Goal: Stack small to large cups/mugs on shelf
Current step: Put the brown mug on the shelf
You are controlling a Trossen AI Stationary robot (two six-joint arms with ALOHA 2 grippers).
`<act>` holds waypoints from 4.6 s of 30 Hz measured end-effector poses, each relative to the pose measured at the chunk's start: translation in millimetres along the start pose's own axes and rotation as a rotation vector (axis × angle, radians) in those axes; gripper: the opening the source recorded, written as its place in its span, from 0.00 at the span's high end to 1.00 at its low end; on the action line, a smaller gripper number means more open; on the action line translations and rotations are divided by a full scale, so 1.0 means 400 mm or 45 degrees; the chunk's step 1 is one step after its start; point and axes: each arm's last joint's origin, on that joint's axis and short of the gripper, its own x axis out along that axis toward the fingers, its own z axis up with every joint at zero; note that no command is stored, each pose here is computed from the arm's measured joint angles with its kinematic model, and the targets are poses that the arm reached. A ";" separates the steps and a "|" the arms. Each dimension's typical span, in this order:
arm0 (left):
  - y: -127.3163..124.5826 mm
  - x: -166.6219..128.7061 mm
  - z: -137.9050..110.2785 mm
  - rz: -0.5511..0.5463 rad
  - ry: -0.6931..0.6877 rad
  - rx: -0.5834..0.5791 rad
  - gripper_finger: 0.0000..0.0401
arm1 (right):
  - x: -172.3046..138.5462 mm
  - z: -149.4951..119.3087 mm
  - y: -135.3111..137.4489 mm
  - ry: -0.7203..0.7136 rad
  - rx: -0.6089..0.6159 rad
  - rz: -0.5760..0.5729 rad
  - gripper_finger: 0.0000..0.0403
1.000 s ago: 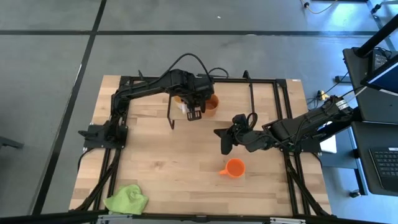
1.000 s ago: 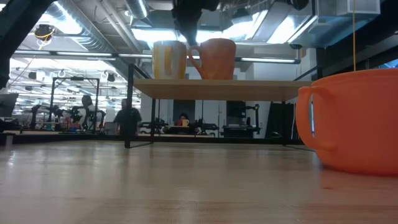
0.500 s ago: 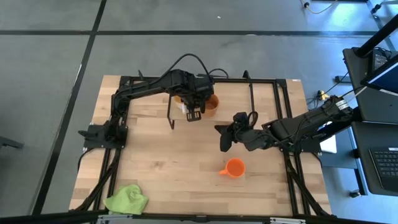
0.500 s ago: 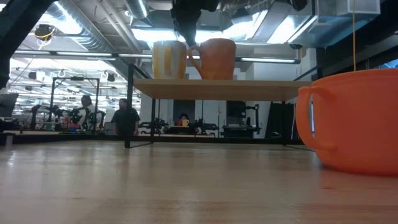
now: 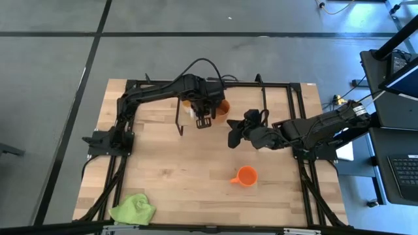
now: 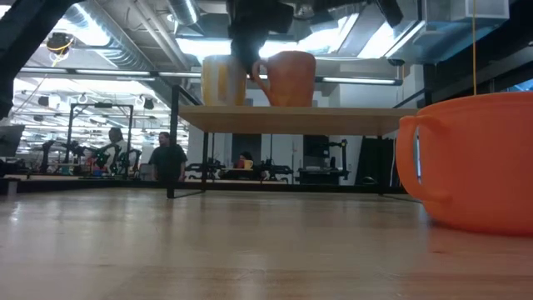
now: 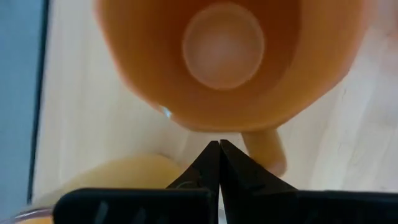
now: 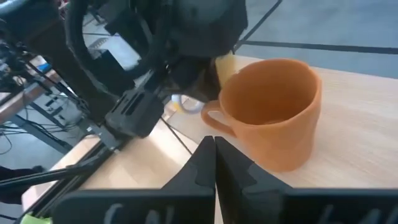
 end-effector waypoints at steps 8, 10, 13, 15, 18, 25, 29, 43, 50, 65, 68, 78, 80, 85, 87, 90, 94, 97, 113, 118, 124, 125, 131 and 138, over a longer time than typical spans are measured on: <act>-0.016 0.014 0.004 -0.012 -0.012 0.017 1.00 | 0.018 0.004 -0.017 0.109 0.023 0.009 1.00; -0.016 0.014 0.005 -0.019 -0.019 0.016 1.00 | 0.021 0.003 -0.022 0.137 0.036 0.003 1.00; -0.017 0.014 0.006 -0.023 -0.022 0.016 1.00 | 0.027 0.003 -0.030 0.179 0.053 -0.010 1.00; -0.018 0.013 0.007 -0.047 -0.026 0.015 1.00 | 0.028 0.002 -0.036 0.192 0.047 -0.029 1.00; -0.020 0.013 0.012 -0.076 -0.053 0.013 1.00 | 0.032 0.003 -0.043 0.204 0.055 -0.054 1.00; -0.028 0.012 0.018 -0.084 -0.086 0.015 1.00 | 0.045 0.011 -0.054 0.240 0.067 -0.055 1.00; -0.032 0.011 0.022 -0.086 -0.105 0.018 1.00 | 0.052 0.014 -0.065 0.260 0.056 -0.082 1.00; -0.031 0.011 0.024 -0.086 -0.119 0.016 1.00 | 0.063 0.021 -0.076 0.296 0.041 -0.089 1.00; -0.038 0.010 0.024 -0.087 -0.120 0.023 1.00 | 0.069 0.027 -0.083 0.288 0.029 -0.102 1.00; -0.039 0.010 0.024 -0.087 -0.121 0.011 1.00 | 0.082 0.039 -0.094 0.293 0.002 -0.109 1.00; -0.039 0.010 0.025 -0.084 -0.124 0.010 1.00 | 0.083 0.040 -0.096 0.291 -0.011 -0.112 1.00; -0.039 0.010 0.025 -0.084 -0.126 0.000 1.00 | 0.089 0.046 -0.102 0.292 -0.042 -0.117 1.00; -0.039 0.010 0.025 -0.084 -0.127 0.000 1.00 | 0.092 0.049 -0.105 0.289 -0.045 -0.123 1.00; -0.039 0.010 0.025 -0.084 -0.127 0.000 1.00 | 0.099 0.057 -0.114 0.281 -0.053 -0.140 1.00; -0.039 0.010 0.025 -0.084 -0.127 0.000 1.00 | 0.101 0.058 -0.115 0.285 -0.059 -0.137 1.00; -0.039 0.009 0.025 -0.084 -0.127 0.000 1.00 | 0.103 0.060 -0.118 0.292 -0.059 -0.135 1.00; -0.036 0.010 0.026 -0.082 -0.129 -0.004 1.00 | 0.107 0.064 -0.123 0.290 -0.059 -0.143 1.00; -0.035 0.009 0.028 -0.082 -0.140 -0.005 1.00 | 0.111 0.068 -0.127 0.287 -0.071 -0.150 1.00; -0.012 0.010 0.033 -0.073 -0.166 -0.034 1.00 | 0.128 0.087 -0.149 0.295 -0.080 -0.168 1.00; -0.009 0.011 0.035 -0.072 -0.178 -0.039 1.00 | 0.129 0.089 -0.151 0.294 -0.097 -0.170 1.00; -0.009 0.010 0.037 -0.083 -0.188 -0.039 1.00 | 0.134 0.094 -0.157 0.290 -0.097 -0.181 1.00; -0.009 0.010 0.037 -0.084 -0.188 -0.039 1.00 | 0.134 0.094 -0.158 0.289 -0.097 -0.182 1.00; -0.011 0.010 0.037 -0.107 -0.188 -0.037 1.00 | 0.135 0.096 -0.160 0.288 -0.103 -0.185 1.00; -0.010 0.010 0.038 -0.107 -0.194 -0.036 1.00 | 0.135 0.096 -0.160 0.283 -0.124 -0.189 1.00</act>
